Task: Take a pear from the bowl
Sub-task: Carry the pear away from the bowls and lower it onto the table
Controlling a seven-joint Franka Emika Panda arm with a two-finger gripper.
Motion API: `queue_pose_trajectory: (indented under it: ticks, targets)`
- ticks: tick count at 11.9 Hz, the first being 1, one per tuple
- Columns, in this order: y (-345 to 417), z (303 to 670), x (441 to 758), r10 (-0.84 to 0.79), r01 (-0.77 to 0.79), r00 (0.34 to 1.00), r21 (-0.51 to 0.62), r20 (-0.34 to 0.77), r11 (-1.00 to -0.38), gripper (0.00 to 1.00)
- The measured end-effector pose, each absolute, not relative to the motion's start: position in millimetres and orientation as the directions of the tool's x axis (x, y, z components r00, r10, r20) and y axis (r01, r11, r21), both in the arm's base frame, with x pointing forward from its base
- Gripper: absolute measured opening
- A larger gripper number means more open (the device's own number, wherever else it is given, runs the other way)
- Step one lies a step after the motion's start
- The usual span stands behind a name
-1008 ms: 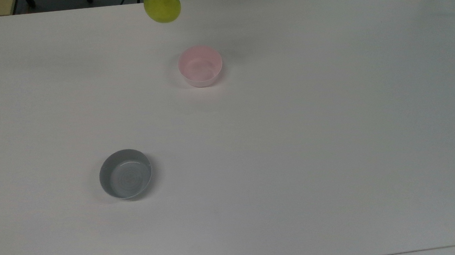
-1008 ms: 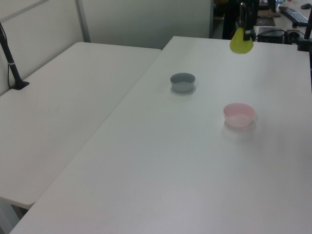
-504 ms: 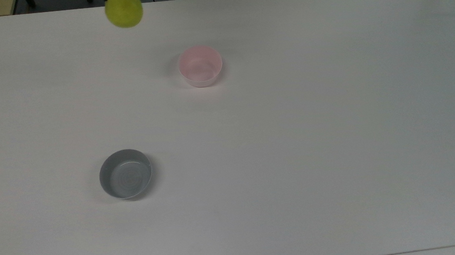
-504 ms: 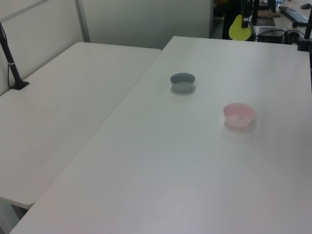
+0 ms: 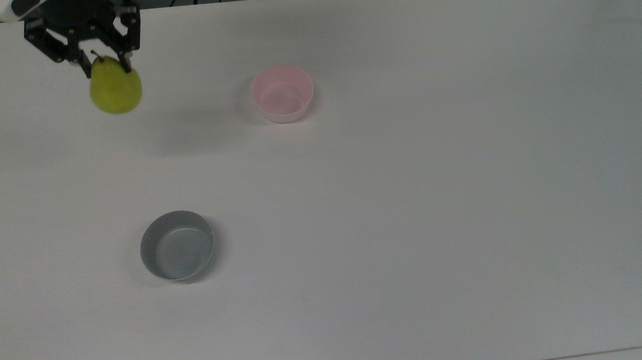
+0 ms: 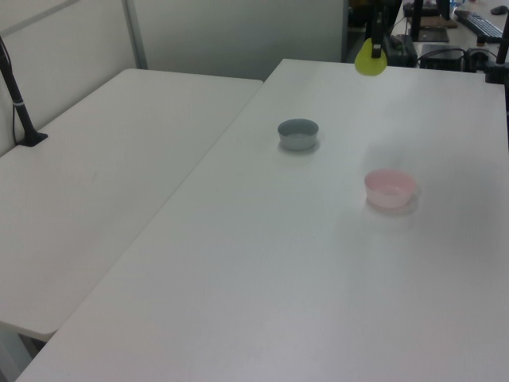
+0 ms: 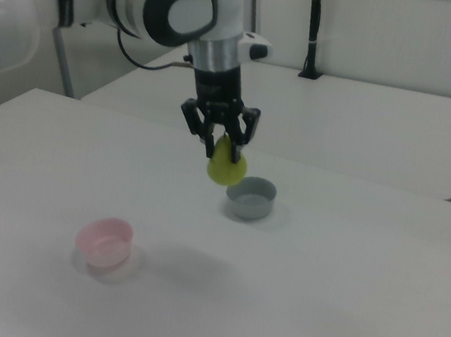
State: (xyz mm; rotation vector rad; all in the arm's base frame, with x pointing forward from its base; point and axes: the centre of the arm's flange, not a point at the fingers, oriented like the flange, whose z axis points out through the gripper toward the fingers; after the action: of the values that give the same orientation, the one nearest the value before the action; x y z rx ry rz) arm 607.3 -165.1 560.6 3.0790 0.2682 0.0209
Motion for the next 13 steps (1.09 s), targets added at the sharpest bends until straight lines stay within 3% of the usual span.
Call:
queue_pose_trajectory:
  ticks: [6, 13]
  targets:
    - [-221.1, 442.2, 642.3, 0.134, 0.138, 0.988, 0.047, -0.076, -0.989, 0.49]
    - [-286.3, 384.7, 631.6, 0.089, 0.09, 0.989, 0.01, -0.118, -0.996, 0.49]
